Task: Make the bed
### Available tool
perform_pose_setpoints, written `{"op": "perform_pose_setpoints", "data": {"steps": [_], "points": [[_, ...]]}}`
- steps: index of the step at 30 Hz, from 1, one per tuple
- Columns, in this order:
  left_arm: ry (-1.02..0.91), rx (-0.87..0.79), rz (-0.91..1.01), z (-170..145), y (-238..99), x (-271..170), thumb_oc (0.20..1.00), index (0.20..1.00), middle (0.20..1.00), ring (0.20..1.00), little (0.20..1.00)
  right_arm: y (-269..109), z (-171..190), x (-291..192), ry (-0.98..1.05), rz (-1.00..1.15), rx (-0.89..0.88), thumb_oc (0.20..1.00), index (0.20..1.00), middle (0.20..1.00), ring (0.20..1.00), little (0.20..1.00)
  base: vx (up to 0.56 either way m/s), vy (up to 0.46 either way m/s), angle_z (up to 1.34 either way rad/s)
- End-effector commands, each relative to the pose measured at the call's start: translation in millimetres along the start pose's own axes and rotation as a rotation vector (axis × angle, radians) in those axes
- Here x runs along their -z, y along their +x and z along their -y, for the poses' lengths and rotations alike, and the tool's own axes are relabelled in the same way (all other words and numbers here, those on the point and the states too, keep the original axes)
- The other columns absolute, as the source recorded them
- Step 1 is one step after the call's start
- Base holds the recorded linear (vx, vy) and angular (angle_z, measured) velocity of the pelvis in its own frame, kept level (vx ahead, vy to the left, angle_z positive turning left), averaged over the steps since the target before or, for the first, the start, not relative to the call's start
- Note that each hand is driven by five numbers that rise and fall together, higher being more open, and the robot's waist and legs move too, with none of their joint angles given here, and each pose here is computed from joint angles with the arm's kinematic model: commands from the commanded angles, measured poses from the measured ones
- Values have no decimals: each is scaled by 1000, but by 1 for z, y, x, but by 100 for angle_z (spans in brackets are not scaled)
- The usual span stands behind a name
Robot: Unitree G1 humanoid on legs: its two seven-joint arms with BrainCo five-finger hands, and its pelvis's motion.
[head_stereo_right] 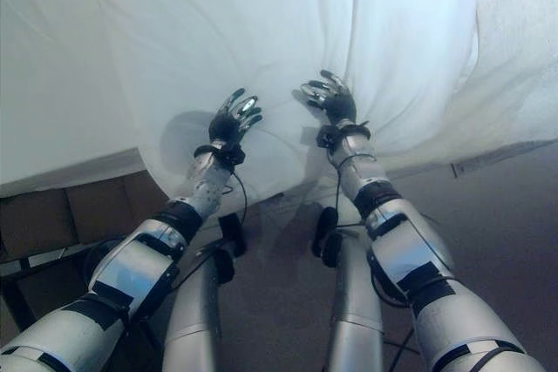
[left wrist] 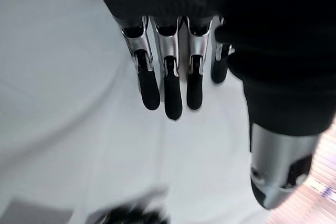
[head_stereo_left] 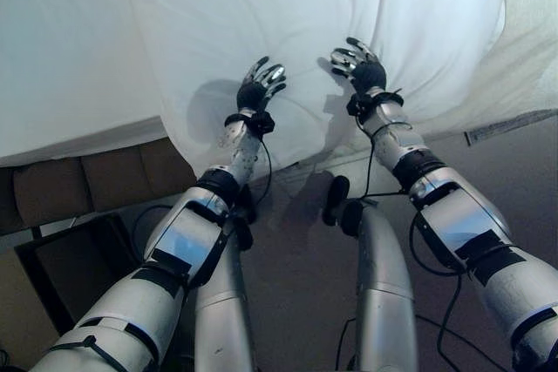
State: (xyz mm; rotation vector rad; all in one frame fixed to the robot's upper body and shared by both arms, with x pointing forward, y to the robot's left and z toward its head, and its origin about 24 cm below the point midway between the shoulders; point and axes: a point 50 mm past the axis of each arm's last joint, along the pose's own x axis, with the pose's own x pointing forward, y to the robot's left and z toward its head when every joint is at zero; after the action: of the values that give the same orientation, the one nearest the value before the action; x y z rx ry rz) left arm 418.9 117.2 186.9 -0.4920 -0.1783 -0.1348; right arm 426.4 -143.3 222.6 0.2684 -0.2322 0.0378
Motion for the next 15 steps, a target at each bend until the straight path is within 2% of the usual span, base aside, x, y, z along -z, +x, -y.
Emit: {"op": "perform_pose_setpoints", "data": {"steps": [1,2,3,9,15], "points": [[46,-183,-46,-47,-6,-3,1000,1000,1000,1000,1000,1,39,-7,-20,-30,164,1000,1000,1000,1000,1000,8,-56,-12],[47,-183,-46,-47,-6,-3,1000,1000,1000,1000,1000,1,39,-7,-19,-30,164,1000,1000,1000,1000,1000,8,-67,-5],[61,-231,-50,-63,-9,-7,1000,1000,1000,1000,1000,-2,59,-9,-40,-46,236,1000,1000,1000,1000,1000,0,0,0],[85,-336,-35,-101,-20,-22,1000,1000,1000,1000,1000,-12,102,-19,-86,-57,369,1000,1000,1000,1000,1000,1,-11,0],[92,-387,14,-121,-27,-38,1000,1000,1000,1000,1000,-21,135,-41,-145,-15,468,1000,1000,1000,1000,1000,6,-24,6]]}}
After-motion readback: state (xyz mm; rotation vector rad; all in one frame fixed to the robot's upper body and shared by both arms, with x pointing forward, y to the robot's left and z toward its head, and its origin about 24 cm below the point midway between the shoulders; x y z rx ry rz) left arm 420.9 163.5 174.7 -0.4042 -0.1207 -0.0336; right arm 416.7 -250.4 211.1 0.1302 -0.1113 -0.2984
